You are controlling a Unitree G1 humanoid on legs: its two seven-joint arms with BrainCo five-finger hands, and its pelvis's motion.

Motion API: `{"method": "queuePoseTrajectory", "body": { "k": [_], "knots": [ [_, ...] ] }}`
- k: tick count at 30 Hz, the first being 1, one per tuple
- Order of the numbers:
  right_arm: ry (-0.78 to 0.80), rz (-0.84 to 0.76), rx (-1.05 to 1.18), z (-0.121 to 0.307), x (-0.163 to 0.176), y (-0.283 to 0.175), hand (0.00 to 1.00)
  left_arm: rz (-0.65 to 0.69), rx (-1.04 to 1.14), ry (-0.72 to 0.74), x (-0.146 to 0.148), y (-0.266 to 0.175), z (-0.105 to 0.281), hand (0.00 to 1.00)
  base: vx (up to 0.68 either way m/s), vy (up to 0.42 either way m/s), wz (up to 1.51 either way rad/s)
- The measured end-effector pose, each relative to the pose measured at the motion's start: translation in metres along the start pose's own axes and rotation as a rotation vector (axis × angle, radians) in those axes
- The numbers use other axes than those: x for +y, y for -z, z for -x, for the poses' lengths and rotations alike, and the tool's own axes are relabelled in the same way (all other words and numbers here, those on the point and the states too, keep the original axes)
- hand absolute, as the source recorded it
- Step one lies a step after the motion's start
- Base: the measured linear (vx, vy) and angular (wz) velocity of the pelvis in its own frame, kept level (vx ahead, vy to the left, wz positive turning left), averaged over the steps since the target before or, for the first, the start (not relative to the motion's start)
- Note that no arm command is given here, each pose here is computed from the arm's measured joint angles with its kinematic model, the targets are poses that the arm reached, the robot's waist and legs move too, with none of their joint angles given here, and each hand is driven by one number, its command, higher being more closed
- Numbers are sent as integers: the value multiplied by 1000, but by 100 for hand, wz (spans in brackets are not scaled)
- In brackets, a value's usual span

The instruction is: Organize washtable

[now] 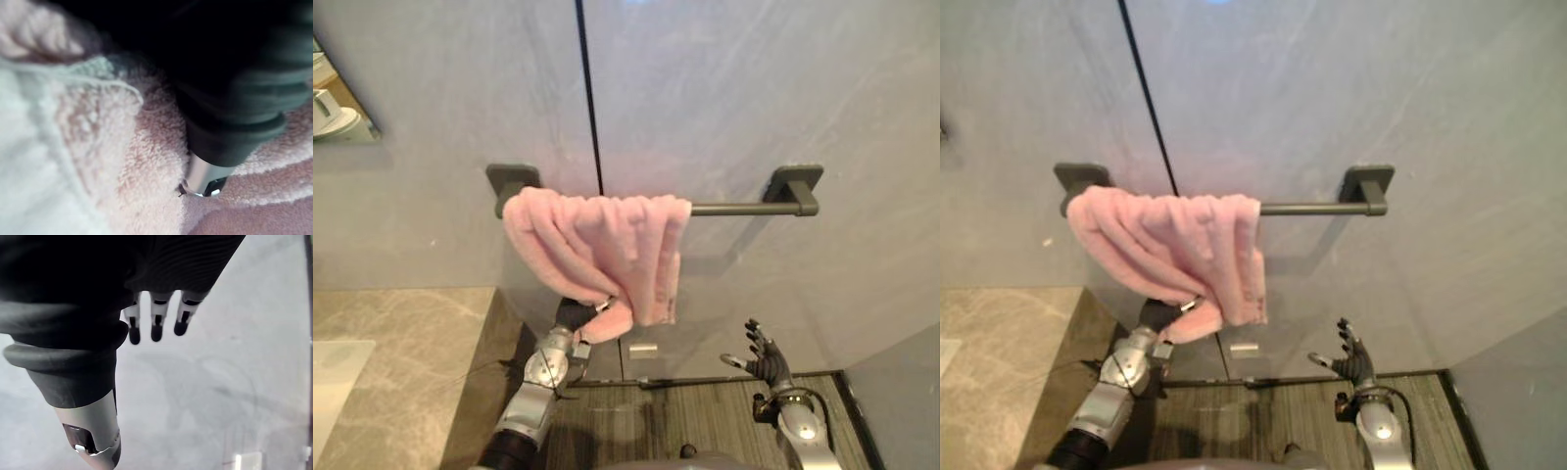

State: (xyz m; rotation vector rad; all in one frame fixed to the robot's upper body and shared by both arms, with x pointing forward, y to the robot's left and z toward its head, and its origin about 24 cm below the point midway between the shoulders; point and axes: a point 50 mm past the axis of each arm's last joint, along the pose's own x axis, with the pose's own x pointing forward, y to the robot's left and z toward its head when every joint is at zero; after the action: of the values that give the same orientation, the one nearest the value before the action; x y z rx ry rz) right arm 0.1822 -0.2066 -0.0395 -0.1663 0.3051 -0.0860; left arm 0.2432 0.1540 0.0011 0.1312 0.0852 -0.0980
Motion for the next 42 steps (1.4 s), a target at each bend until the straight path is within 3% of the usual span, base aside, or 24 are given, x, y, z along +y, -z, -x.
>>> {"method": "queuePoseTrajectory", "body": {
  "k": [13, 31, 42],
  "knots": [
    [-185, 93, -255, -5, 15, -55, 0, 26, -102, 37, -5, -24, -2, 100, -53, -18, -2],
    [-504, 77, -456, -16, 75, -105, 0, 54, -147, 162, -30, -33, 2, 100, -19, -14, 7],
    [-468, 58, -464, -30, 84, -112, 0, 92, -147, 190, -41, -34, 3, 100, -12, -11, 5]
  ]
}}
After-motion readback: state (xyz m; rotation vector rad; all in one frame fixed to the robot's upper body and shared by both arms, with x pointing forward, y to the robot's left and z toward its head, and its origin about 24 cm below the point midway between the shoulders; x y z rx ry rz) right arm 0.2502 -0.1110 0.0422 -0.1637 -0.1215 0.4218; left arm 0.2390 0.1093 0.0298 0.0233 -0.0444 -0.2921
